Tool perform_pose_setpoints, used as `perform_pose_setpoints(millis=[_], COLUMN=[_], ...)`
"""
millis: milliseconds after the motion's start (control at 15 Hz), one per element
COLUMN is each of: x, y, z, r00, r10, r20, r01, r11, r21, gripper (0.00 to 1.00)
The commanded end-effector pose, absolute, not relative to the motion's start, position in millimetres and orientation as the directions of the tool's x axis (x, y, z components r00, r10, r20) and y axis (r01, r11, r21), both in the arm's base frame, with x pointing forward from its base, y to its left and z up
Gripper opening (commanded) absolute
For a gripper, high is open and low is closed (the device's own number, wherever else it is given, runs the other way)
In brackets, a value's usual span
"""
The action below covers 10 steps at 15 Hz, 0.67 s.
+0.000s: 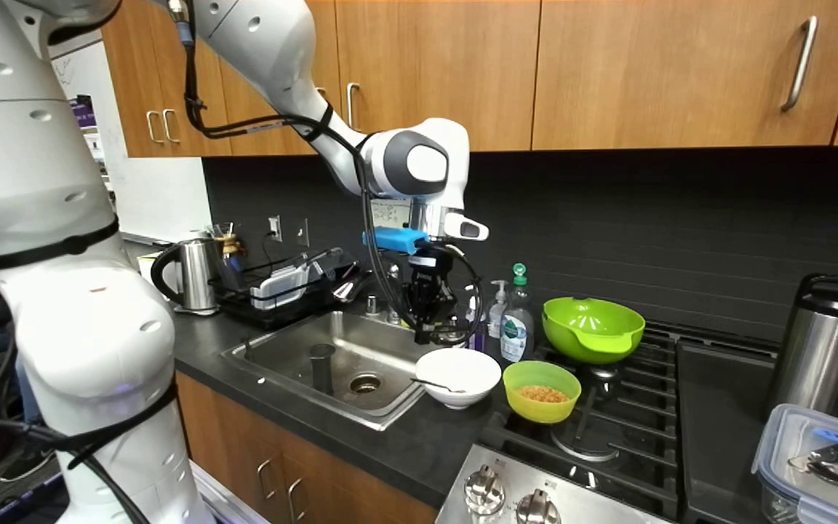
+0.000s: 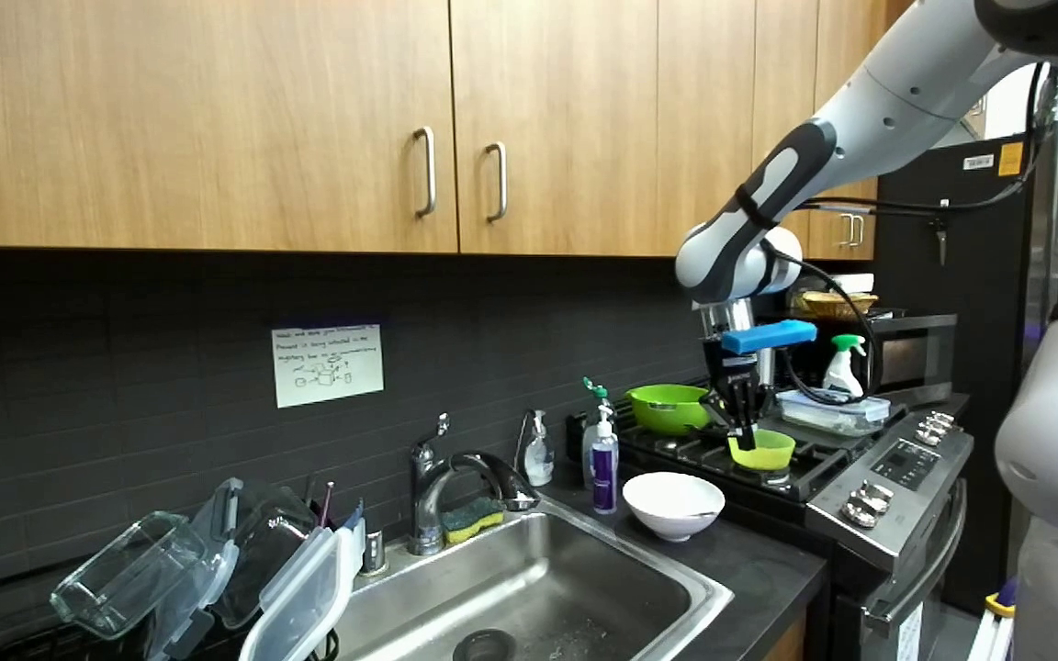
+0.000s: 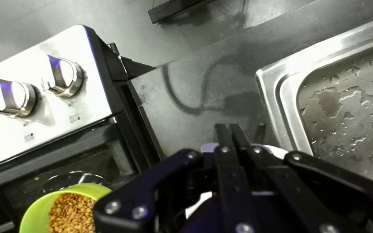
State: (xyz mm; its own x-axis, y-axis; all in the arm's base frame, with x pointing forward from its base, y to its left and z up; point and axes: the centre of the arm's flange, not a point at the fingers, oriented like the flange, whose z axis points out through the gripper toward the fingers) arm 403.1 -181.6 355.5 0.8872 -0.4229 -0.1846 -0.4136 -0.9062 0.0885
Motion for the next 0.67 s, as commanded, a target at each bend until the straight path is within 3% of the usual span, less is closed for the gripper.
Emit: perform_pose_setpoints(millis=[0,600], x=[391.7,385.5], y=[-189.1,-197.3], z=[373.0,385.0], r00=[0.856,0.811], r10=[-0.483,-0.558], r20=[-0.185,-0.176], r01=[-0.478,-0.555], r11=[-0.875,-0.829], r21=[0.074,0.071], gripper=[0.01,0.01])
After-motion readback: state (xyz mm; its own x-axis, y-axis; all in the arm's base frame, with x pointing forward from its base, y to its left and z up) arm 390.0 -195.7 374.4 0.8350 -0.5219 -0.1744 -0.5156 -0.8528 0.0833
